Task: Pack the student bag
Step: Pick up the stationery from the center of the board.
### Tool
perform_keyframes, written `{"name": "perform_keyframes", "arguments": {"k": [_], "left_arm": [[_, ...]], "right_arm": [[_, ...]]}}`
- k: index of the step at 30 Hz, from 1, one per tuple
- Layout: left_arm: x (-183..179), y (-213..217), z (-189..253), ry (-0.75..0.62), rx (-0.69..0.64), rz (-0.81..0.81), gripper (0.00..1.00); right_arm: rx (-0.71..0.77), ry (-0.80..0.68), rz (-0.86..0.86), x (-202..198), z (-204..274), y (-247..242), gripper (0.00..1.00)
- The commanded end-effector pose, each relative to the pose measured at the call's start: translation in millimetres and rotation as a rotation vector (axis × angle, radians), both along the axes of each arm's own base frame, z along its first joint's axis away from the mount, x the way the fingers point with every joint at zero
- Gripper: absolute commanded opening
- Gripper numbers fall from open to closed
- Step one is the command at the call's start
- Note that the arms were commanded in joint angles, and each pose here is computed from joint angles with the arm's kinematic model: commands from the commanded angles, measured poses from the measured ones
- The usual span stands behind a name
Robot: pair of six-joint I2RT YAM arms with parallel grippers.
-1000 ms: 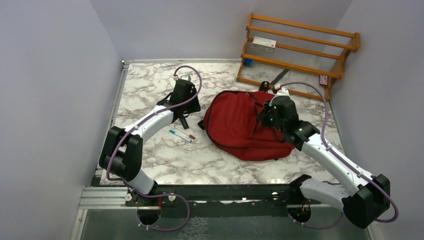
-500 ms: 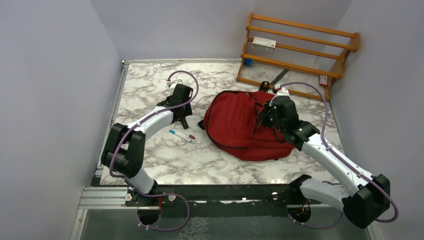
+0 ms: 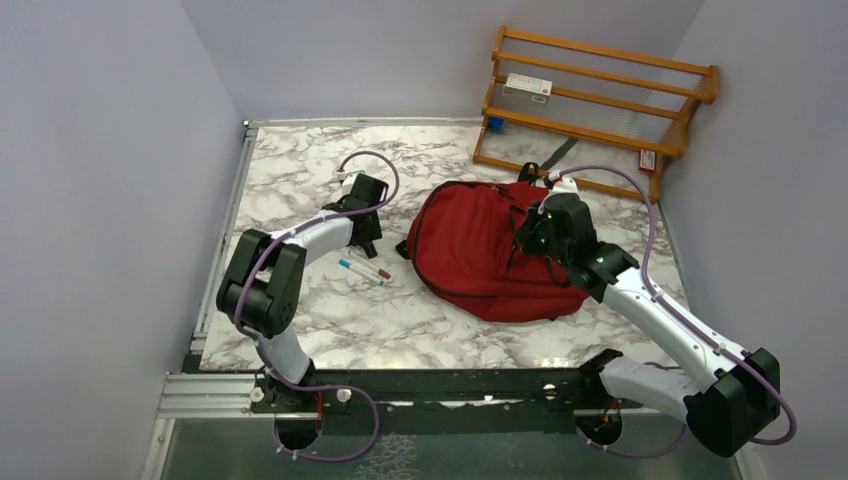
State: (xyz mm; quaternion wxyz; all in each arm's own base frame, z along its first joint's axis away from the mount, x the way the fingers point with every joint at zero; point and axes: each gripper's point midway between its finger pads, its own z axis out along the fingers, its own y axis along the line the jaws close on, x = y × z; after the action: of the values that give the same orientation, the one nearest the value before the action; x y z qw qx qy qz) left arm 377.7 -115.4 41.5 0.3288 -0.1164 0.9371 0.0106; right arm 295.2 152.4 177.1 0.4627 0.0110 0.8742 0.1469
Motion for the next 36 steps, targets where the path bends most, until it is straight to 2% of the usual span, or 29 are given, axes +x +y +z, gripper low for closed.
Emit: {"name": "perform_keyframes", "arguments": {"k": [1,6,12,17,28,31,36], "left_arm": [[-0.8,2.5,-10.3,0.040,0.009,0.014,0.44],[-3.4,-1.8,-23.4,0.078,-0.005,0.007,0.43],[-6.5,-11.5,-29.9,0.108,-0.047,-0.021,0.33],[1.8,-20.6,-11.1,0.058,-0.088,-0.055,0.25],[18.7,-89.9,90.2,-0.216,-0.384,-0.345,0.21],[13.9,-119.1,116.0,-0.276,-0.466,-0.514,0.21],[-4.4,-163.4,140.1,-0.311,-0.551,-0.710,0.21]], "right_arm": [[0.013,-0.039,-0.004,2.0,8.6,0.9,0.01],[0.011,-0.037,-0.004,2.2,7.6,0.8,0.01],[0.012,-0.037,-0.005,2.4,7.4,1.0,0.00],[0.015,-0.038,-0.002,2.5,7.4,1.8,0.01],[0.028,-0.029,0.015,3.7,4.7,7.5,0.00],[0.028,-0.028,0.016,4.0,4.0,7.7,0.01],[0.037,-0.025,0.029,5.6,4.1,12.1,0.01]]}}
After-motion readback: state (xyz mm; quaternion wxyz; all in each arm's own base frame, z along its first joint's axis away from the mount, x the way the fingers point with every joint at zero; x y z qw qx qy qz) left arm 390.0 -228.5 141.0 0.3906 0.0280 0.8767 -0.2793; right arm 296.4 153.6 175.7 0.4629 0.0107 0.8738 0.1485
